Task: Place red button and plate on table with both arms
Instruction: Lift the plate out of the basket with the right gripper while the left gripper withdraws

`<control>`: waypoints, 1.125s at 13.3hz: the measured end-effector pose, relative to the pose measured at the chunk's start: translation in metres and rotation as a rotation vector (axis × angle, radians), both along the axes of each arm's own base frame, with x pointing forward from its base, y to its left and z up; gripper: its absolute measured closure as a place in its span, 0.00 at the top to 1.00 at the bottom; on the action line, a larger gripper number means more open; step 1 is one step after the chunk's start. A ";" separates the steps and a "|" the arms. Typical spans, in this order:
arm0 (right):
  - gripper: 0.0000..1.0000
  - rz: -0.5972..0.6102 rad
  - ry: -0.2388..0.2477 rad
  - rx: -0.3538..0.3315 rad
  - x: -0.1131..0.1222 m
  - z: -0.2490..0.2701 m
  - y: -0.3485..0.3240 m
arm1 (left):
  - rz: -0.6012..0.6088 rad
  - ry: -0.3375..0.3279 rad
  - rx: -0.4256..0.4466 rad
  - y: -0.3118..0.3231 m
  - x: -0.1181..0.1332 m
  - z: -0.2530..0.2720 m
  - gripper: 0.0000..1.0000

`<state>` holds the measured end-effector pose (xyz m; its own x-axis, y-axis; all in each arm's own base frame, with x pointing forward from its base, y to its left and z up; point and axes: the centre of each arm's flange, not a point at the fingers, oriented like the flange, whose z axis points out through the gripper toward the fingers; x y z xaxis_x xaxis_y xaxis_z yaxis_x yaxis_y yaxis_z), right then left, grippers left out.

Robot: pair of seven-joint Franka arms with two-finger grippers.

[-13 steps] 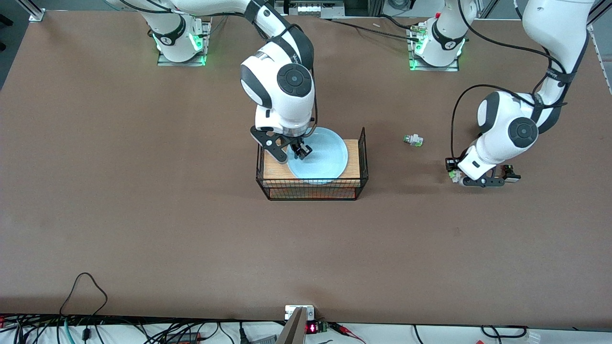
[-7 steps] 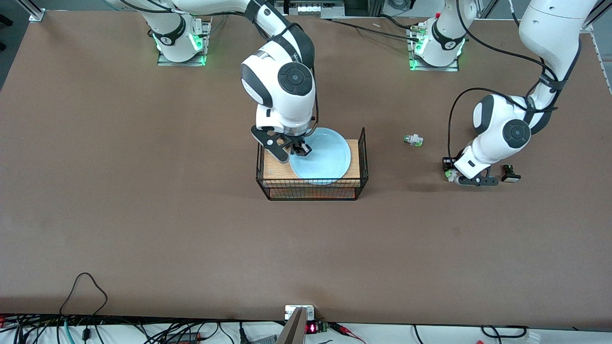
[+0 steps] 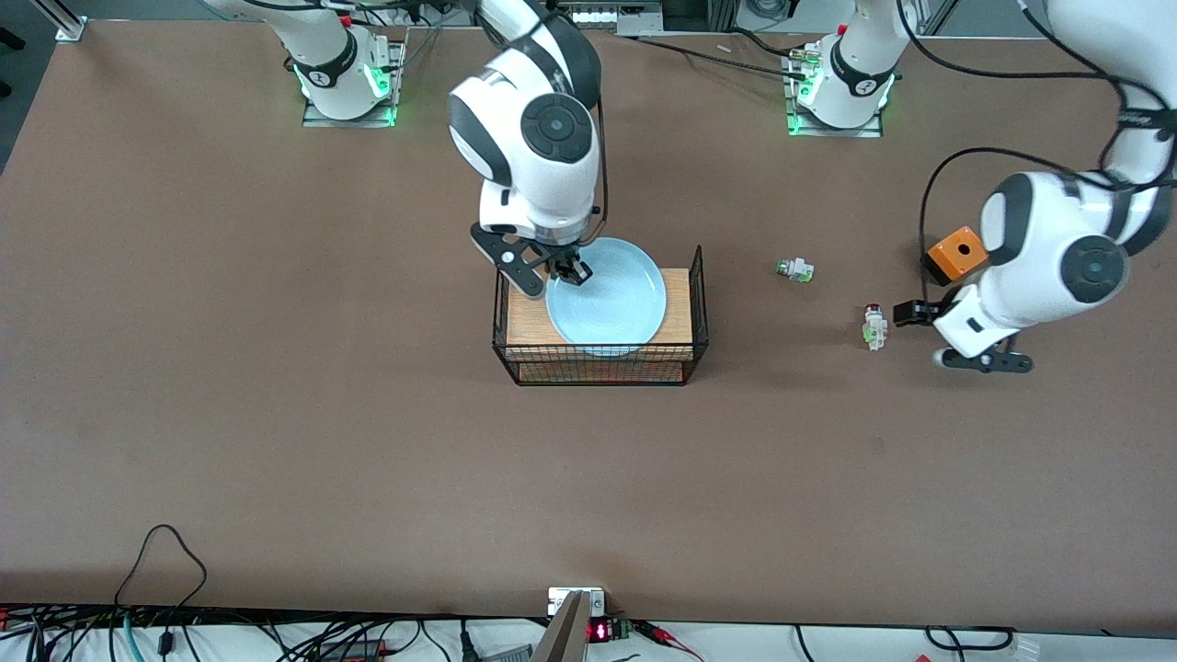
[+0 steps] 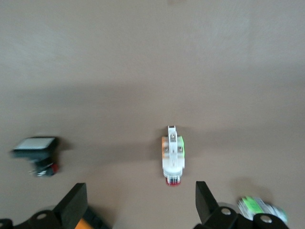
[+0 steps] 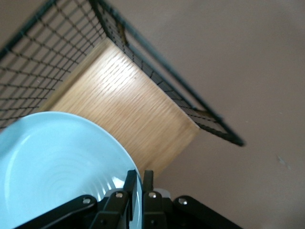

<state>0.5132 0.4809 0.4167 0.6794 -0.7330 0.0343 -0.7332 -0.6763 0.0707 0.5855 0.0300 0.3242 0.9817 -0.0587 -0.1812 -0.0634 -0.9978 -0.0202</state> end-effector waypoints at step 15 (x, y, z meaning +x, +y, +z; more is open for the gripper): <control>0.02 -0.192 0.166 0.160 0.026 0.137 -0.103 | -0.083 -0.130 -0.006 -0.076 0.015 0.281 1.00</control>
